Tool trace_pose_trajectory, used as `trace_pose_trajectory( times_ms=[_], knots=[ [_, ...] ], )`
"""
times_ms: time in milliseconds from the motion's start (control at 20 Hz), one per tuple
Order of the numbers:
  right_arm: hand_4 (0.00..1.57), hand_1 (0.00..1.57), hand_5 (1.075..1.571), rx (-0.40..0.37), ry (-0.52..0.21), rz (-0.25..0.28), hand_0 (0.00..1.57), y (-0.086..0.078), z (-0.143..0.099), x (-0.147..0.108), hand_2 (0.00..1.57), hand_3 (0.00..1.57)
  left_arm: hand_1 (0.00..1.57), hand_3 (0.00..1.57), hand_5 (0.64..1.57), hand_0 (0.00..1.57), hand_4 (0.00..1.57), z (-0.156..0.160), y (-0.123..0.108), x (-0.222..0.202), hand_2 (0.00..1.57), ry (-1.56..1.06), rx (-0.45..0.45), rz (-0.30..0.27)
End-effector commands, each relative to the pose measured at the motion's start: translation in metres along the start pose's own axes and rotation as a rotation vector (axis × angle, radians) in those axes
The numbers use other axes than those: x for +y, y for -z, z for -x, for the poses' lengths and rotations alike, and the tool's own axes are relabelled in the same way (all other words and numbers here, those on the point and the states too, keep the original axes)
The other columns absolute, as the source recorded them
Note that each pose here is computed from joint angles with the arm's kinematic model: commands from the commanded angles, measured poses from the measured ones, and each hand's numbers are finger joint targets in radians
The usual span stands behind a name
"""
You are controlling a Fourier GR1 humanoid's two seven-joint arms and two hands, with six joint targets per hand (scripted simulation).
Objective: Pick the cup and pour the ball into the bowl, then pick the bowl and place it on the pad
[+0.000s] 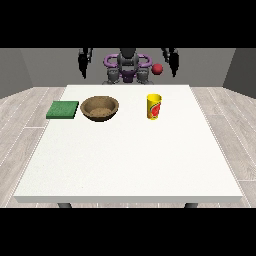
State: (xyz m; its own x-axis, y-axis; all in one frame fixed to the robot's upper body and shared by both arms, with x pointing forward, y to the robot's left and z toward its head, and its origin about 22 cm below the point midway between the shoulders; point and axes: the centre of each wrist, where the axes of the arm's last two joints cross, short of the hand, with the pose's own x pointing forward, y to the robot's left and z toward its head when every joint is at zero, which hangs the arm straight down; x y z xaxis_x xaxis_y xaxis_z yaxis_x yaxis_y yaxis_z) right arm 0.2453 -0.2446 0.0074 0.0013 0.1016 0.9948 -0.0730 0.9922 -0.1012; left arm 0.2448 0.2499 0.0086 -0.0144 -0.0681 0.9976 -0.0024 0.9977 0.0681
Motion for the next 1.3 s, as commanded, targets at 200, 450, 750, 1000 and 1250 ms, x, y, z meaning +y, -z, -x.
trace_pose_trajectory(
  times_ms=[200,450,750,1000,1250],
  knots=[
    [0.12,0.0,1.563,-0.033,-0.035,0.005,0.0,0.003,-0.032,-0.012,0.0,0.0,0.0,0.0,1.47,0.0,0.0,-0.03,0.003,0.012,0.0,0.044,-0.014,-0.002],
    [0.0,0.0,1.565,-0.102,0.149,0.11,0.0,-0.051,0.049,-0.064,0.0,0.0,0.0,0.0,1.471,0.0,0.0,0.004,-0.019,-0.032,0.0,-0.075,-0.167,-0.088],
    [0.0,0.0,1.558,-0.237,0.141,0.074,0.0,-0.016,0.043,-0.074,0.0,0.0,0.0,0.0,1.467,0.0,0.0,0.008,0.009,-0.044,0.0,-0.081,-0.295,-0.089],
    [0.0,0.0,1.56,-0.256,0.149,0.063,0.0,-0.004,0.056,-0.069,0.0,0.0,0.0,0.0,1.456,0.0,0.0,0.007,0.033,-0.057,0.0,-0.026,-0.328,-0.074],
    [0.0,0.0,1.551,-0.342,0.167,0.042,0.0,0.017,0.04,-0.083,0.0,0.0,0.0,0.0,1.448,0.0,0.0,0.003,0.071,-0.029,0.0,-0.03,-0.377,-0.12]
  ],
)
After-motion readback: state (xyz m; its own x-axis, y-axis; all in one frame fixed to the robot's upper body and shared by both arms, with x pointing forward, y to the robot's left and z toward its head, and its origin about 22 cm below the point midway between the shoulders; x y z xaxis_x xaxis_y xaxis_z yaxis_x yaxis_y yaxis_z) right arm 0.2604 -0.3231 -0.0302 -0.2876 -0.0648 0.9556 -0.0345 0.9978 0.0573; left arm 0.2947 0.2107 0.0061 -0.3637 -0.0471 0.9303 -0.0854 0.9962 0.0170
